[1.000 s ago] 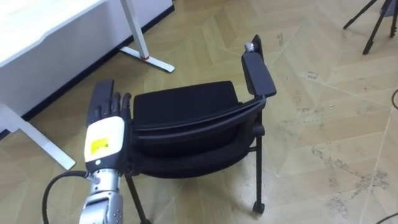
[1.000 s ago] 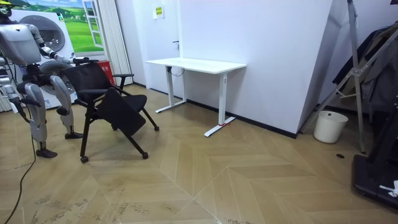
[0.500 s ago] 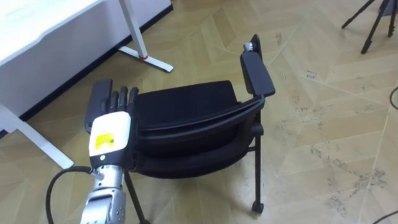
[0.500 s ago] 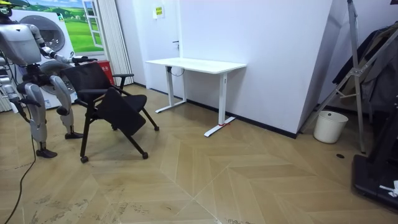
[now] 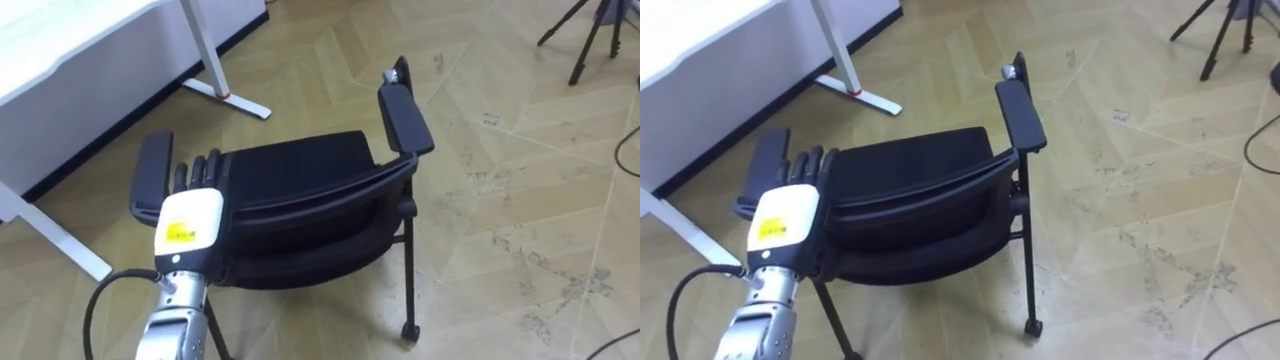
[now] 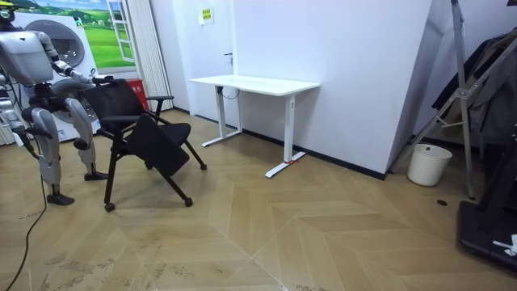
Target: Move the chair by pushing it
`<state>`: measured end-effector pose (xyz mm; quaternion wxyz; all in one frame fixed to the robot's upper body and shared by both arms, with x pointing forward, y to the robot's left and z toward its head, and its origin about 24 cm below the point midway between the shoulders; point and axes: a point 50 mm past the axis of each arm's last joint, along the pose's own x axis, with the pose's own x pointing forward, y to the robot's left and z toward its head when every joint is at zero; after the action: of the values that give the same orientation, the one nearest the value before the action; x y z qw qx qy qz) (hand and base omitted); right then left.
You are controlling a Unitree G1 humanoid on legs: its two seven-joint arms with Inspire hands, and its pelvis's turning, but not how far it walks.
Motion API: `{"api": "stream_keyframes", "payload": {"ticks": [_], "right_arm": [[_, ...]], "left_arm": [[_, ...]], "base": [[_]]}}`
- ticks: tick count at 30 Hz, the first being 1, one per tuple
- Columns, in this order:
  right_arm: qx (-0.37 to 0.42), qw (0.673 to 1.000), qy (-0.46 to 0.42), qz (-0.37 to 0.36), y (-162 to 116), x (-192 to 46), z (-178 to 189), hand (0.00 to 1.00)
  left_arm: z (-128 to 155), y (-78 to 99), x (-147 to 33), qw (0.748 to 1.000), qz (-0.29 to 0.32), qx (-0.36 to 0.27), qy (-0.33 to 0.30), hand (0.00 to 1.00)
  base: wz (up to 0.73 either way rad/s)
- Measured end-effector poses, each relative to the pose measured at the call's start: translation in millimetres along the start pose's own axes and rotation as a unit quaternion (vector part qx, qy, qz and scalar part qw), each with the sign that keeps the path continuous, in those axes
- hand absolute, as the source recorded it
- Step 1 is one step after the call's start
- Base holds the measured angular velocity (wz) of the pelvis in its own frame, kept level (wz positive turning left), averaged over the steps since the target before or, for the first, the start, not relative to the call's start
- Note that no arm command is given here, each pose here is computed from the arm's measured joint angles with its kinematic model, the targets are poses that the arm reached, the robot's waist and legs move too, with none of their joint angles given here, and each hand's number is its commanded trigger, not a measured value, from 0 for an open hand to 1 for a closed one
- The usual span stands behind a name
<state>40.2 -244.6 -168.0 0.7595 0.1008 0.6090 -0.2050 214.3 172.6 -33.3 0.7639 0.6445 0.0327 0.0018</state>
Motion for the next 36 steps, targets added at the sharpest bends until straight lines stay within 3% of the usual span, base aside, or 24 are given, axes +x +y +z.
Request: {"api": "stream_keyframes", "payload": {"ticks": [1, 3, 4, 5, 27, 36], "right_arm": [[0.002, 1.0, -0.001, -0.001, -0.5, -0.1, -0.1, 0.0], [0.002, 1.0, 0.001, -0.002, -1.2, -0.2, -1.0, 0.0], [0.003, 1.0, 0.0, -0.003, -1.5, -0.2, -0.9, 0.0], [0.008, 1.0, 0.0, -0.003, -1.7, -0.2, -0.9, 0.0], [0.011, 1.0, 0.012, -0.013, -1.7, -0.1, -0.2, 0.0], [-0.02, 0.998, -0.021, -0.057, -2.8, -0.6, 14.4, 0.0]], "left_arm": [[-2.2, -2.6, -1.2, 1.0, -0.001, 0.013, 0.0, 0.04], [-6.2, -6.4, -4.3, 0.999, -0.005, 0.032, 0.002, 0.25], [-9.7, -9.2, -6.0, 0.999, -0.009, 0.042, 0.005, 0.55], [-11.2, -9.8, -6.0, 0.999, -0.007, 0.044, 0.006, 1.0], [-23.7, -16.3, 5.7, 0.998, -0.008, 0.058, 0.035, 1.0], [-29.0, -17.0, 1.4, 0.998, 0.001, 0.054, 0.044, 1.0]], "base": [[-0.19], [-0.22], [-0.22], [-0.19], [-0.06], [0.0]]}}
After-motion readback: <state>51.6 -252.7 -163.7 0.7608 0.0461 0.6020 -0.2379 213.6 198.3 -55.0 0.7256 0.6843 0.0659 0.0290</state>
